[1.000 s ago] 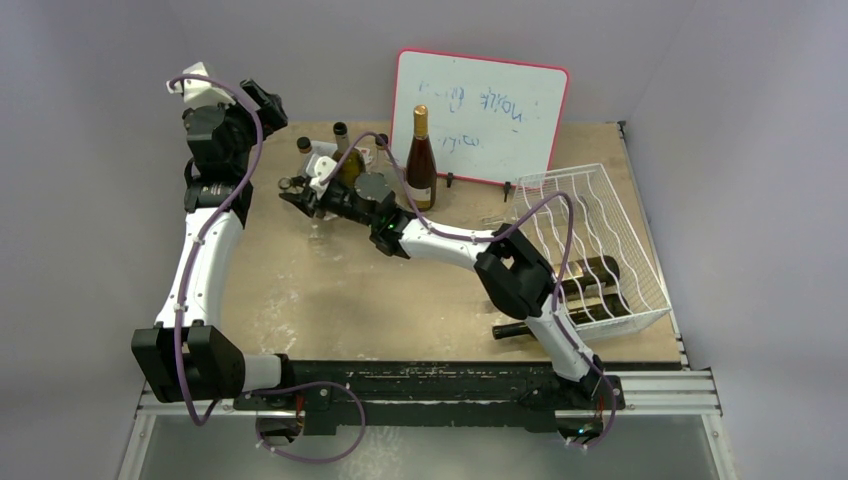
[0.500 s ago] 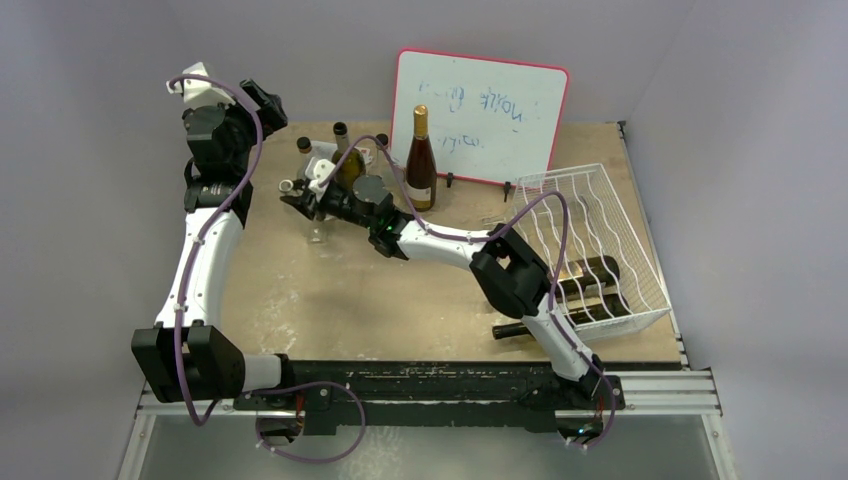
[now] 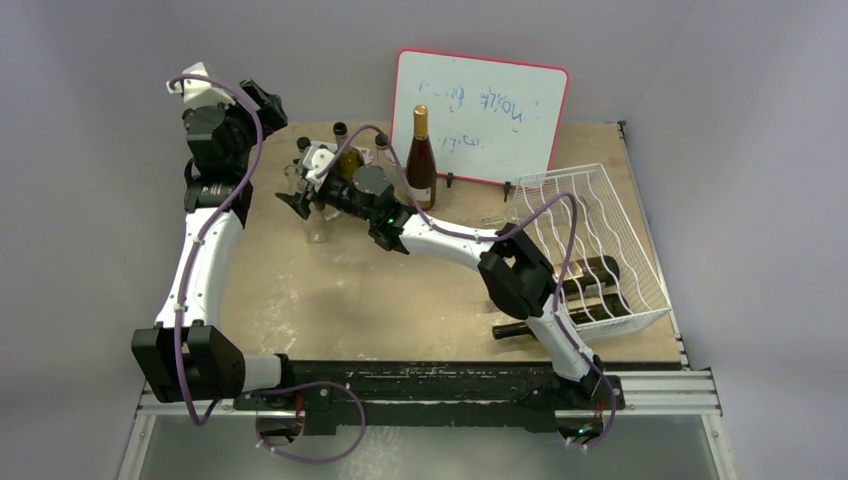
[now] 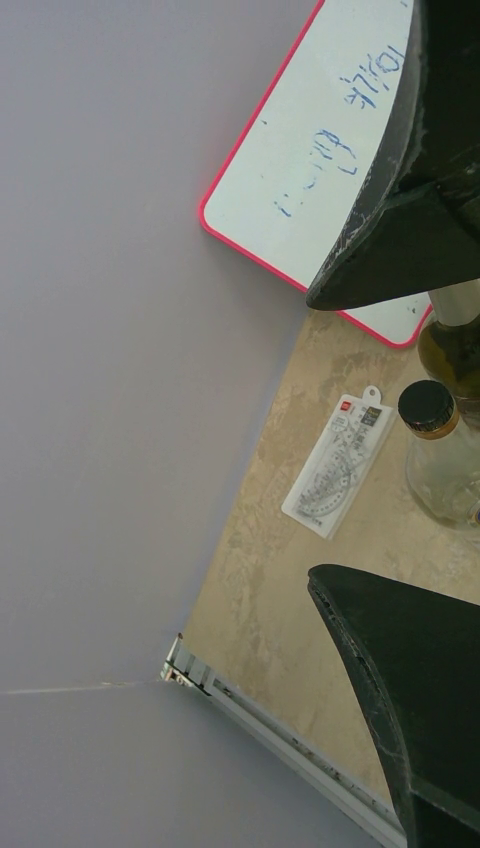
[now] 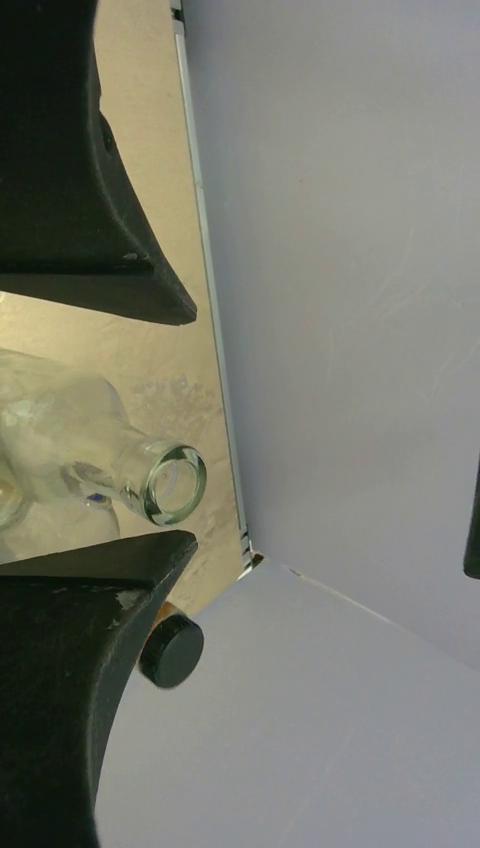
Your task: Take the wine bottle off the wine rack
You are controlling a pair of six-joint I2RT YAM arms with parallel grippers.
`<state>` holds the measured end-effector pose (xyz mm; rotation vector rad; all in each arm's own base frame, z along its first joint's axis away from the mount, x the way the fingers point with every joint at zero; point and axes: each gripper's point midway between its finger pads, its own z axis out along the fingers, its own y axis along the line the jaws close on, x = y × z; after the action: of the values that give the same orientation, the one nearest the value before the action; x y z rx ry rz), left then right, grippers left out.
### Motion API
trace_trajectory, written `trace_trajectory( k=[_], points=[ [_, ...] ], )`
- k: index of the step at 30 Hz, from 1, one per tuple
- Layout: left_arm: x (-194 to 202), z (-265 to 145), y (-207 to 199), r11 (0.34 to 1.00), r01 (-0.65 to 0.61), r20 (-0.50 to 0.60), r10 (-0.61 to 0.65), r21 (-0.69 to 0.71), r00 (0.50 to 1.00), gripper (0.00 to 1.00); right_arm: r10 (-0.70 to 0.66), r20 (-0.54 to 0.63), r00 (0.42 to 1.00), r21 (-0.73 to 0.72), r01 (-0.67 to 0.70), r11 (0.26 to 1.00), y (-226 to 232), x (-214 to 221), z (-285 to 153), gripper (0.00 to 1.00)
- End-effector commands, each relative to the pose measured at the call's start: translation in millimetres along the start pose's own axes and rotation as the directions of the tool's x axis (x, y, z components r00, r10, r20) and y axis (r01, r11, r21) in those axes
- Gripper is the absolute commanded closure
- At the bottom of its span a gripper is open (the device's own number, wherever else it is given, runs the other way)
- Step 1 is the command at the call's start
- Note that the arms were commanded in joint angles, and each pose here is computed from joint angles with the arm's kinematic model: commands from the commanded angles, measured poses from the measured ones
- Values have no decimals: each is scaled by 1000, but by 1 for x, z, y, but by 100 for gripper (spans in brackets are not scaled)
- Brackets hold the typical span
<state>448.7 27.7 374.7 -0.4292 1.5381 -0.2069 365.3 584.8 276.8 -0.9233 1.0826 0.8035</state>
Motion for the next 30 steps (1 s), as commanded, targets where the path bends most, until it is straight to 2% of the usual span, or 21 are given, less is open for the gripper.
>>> trace_trajectory(
  k=[1, 9, 17, 23, 26, 30],
  points=[
    [-44, -10, -14, 999, -4, 111, 0, 40, 994, 2, -67, 125, 990, 59, 60, 996, -21, -97, -12, 21],
    [-45, -11, -19, 998, 14, 110, -21, 65, 994, 2, -106, 71, 992, 75, 101, 992, -22, -132, -67, 12],
    [-42, -10, -23, 996, 26, 102, -34, 83, 994, 2, -186, -70, 980, 59, 190, 980, -15, -141, -147, 9],
    [-38, -9, -26, 997, 17, 95, -25, 81, 995, 2, -251, -265, 931, 33, 269, 963, -11, -126, -227, 9],
    [-40, -11, -28, 996, 21, 98, -31, 92, 995, 2, -284, -356, 890, -44, 288, 957, -1, -114, -263, 7],
    [-39, -13, -32, 996, 12, 99, -22, 92, 995, 2, -309, -422, 852, -119, 285, 951, 11, -113, -304, 4]
  ],
)
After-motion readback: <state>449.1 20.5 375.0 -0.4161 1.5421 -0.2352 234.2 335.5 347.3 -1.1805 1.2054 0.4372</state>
